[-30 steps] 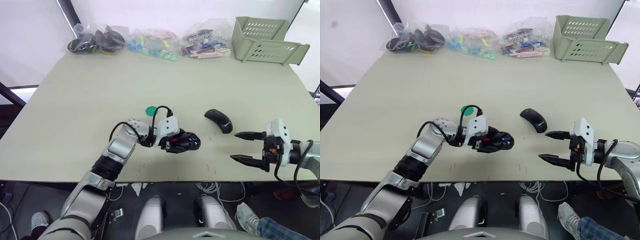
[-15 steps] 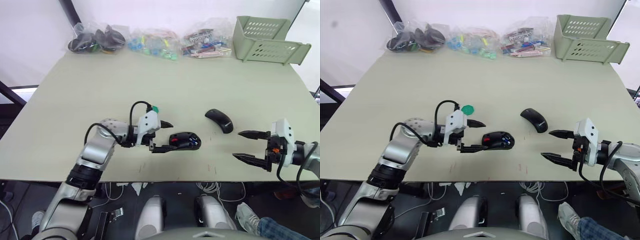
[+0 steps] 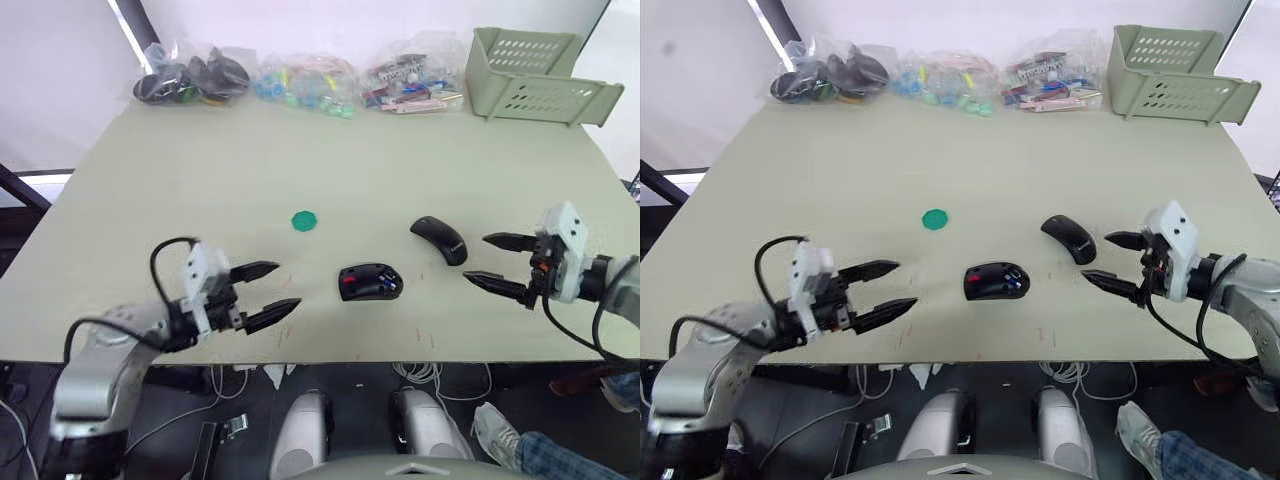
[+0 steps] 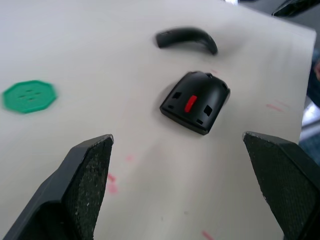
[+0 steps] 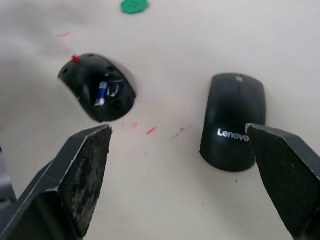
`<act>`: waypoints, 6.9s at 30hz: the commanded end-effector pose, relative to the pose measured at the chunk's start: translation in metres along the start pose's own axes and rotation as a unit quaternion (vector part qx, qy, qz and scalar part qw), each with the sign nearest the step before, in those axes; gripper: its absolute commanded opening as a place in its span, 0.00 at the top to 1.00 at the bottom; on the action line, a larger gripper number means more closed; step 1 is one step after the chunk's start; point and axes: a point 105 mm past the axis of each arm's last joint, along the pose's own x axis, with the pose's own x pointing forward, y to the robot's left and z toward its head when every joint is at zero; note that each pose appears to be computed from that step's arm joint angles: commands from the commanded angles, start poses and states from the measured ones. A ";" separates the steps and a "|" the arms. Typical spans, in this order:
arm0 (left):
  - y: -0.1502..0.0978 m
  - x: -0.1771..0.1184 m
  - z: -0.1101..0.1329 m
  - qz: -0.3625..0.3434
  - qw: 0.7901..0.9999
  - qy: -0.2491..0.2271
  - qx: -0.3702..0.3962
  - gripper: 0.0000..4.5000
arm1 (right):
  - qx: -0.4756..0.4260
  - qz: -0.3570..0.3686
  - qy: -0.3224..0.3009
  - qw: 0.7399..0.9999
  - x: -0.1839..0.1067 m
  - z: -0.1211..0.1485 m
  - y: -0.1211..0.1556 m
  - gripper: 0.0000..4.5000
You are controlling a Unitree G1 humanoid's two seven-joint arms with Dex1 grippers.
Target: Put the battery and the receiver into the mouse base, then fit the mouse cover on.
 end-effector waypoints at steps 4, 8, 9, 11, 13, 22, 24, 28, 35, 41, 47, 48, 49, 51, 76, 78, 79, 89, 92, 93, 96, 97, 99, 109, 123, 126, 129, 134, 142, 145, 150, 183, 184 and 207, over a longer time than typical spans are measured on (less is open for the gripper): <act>-0.016 -0.022 0.021 -0.049 0.996 -0.066 0.022 0.02 | 0.031 -0.018 0.047 0.998 0.011 0.013 -0.009 0.00; -0.016 -0.026 0.021 -0.062 0.995 -0.080 0.006 0.02 | 0.070 -0.049 0.084 0.993 0.026 0.007 -0.021 0.00; -0.017 -0.025 0.021 -0.064 0.995 -0.079 0.008 0.02 | 0.070 -0.050 0.089 0.992 0.029 0.006 -0.021 0.00; -0.017 -0.024 0.020 -0.063 0.995 -0.078 0.009 0.02 | 0.071 -0.055 0.093 0.992 0.034 0.005 -0.023 0.00; -0.016 -0.022 0.019 -0.061 0.995 -0.078 0.009 0.02 | 0.076 -0.067 0.093 0.991 0.039 0.005 -0.027 0.00; -0.021 -0.020 0.019 -0.063 0.995 -0.078 0.008 0.02 | 0.071 -0.107 0.092 0.988 0.049 -0.003 -0.037 0.00; -0.021 -0.019 0.020 -0.064 0.995 -0.078 0.007 0.02 | 0.076 -0.107 0.087 0.988 0.050 -0.004 -0.037 0.00; -0.022 -0.017 0.020 -0.068 0.995 -0.079 0.005 0.02 | 0.077 -0.104 0.084 0.988 0.053 -0.012 -0.036 0.00; -0.026 -0.015 0.022 -0.081 0.993 -0.084 0.000 0.02 | 0.082 -0.104 0.079 0.988 0.054 -0.020 -0.035 0.00; -0.026 -0.015 0.024 -0.088 0.992 -0.090 0.005 0.02 | 0.084 -0.106 0.073 0.988 0.055 -0.021 -0.036 0.00; -0.024 -0.017 0.025 -0.083 0.992 -0.097 0.007 0.02 | 0.085 -0.109 0.069 0.988 0.058 -0.021 -0.039 0.00; -0.024 -0.017 0.025 -0.083 0.992 -0.098 0.006 0.02 | 0.085 -0.108 0.069 0.988 0.059 -0.021 -0.039 0.00; -0.025 -0.018 0.025 -0.082 0.992 -0.099 0.006 0.02 | 0.085 -0.108 0.069 0.988 0.059 -0.022 -0.039 0.00; -0.025 -0.018 0.025 -0.081 0.992 -0.100 0.006 0.02 | 0.087 -0.105 0.069 0.988 0.060 -0.023 -0.038 0.00; -0.025 -0.020 0.019 -0.076 0.992 -0.100 -0.001 0.02 | 0.077 -0.101 0.068 0.990 0.066 -0.020 -0.036 0.00; -0.025 -0.021 0.018 -0.075 0.992 -0.100 -0.001 0.02 | 0.077 -0.102 0.067 0.990 0.066 -0.020 -0.036 0.00; -0.024 -0.021 0.018 -0.075 0.992 -0.099 -0.001 0.02 | 0.077 -0.102 0.067 0.990 0.066 -0.020 -0.036 0.00; -0.024 -0.021 0.016 -0.075 0.992 -0.098 0.000 0.02 | 0.069 -0.101 0.069 0.990 0.066 -0.019 -0.035 0.00; -0.024 -0.022 0.015 -0.074 0.992 -0.099 0.000 0.02 | 0.065 -0.102 0.067 0.990 0.065 -0.018 -0.035 0.00; -0.024 -0.022 0.015 -0.074 0.992 -0.099 -0.001 0.02 | 0.063 -0.102 0.068 0.991 0.065 -0.018 -0.035 0.00; -0.024 -0.021 0.014 -0.075 0.992 -0.099 -0.001 0.02 | 0.056 -0.102 0.071 0.991 0.064 -0.018 -0.036 0.00; -0.024 -0.021 0.014 -0.075 0.992 -0.099 -0.001 0.02 | 0.056 -0.101 0.071 0.991 0.064 -0.018 -0.036 0.00; -0.024 -0.021 0.014 -0.075 0.992 -0.099 -0.001 0.02 | 0.055 -0.102 0.071 0.991 0.064 -0.019 -0.035 0.00; -0.023 -0.019 0.013 -0.076 0.992 -0.099 0.000 0.02 | 0.049 -0.102 0.073 0.991 0.064 -0.019 -0.036 0.00; -0.022 -0.016 0.013 -0.079 0.992 -0.102 0.001 0.02 | 0.035 -0.103 0.079 0.991 0.063 -0.021 -0.037 0.00; -0.022 -0.015 0.014 -0.080 0.991 -0.103 0.002 0.01 | 0.034 -0.105 0.080 0.991 0.062 -0.021 -0.038 0.06; -0.022 -0.014 0.014 -0.081 0.991 -0.104 0.002 0.00 | 0.030 -0.105 0.082 0.991 0.062 -0.021 -0.038 0.29; -0.021 -0.013 0.014 -0.080 0.991 -0.104 0.003 0.00 | 0.026 -0.104 0.081 0.991 0.063 -0.021 -0.036 0.41; -0.021 -0.014 0.015 -0.079 0.991 -0.105 0.006 0.00 | 0.008 -0.095 0.068 0.993 0.062 -0.011 -0.035 0.41; -0.020 -0.014 0.015 -0.079 0.991 -0.105 0.006 0.00 | -0.016 -0.073 0.061 0.995 0.059 -0.002 -0.028 0.41; -0.017 -0.015 0.017 -0.075 0.992 -0.105 0.007 0.00 | -0.065 -0.018 0.049 0.996 0.055 0.018 -0.007 0.41; -0.007 -0.053 0.022 -0.111 0.989 -0.094 0.016 0.00 | -0.260 0.257 0.166 0.916 0.110 0.031 0.082 0.41; -0.007 -0.053 0.022 -0.110 0.989 -0.094 0.016 0.00 | -0.260 0.256 0.167 0.916 0.111 0.030 0.082 0.41; -0.009 -0.053 0.020 -0.111 0.989 -0.093 0.013 0.00 | -0.264 0.257 0.199 0.908 0.114 0.022 0.071 0.41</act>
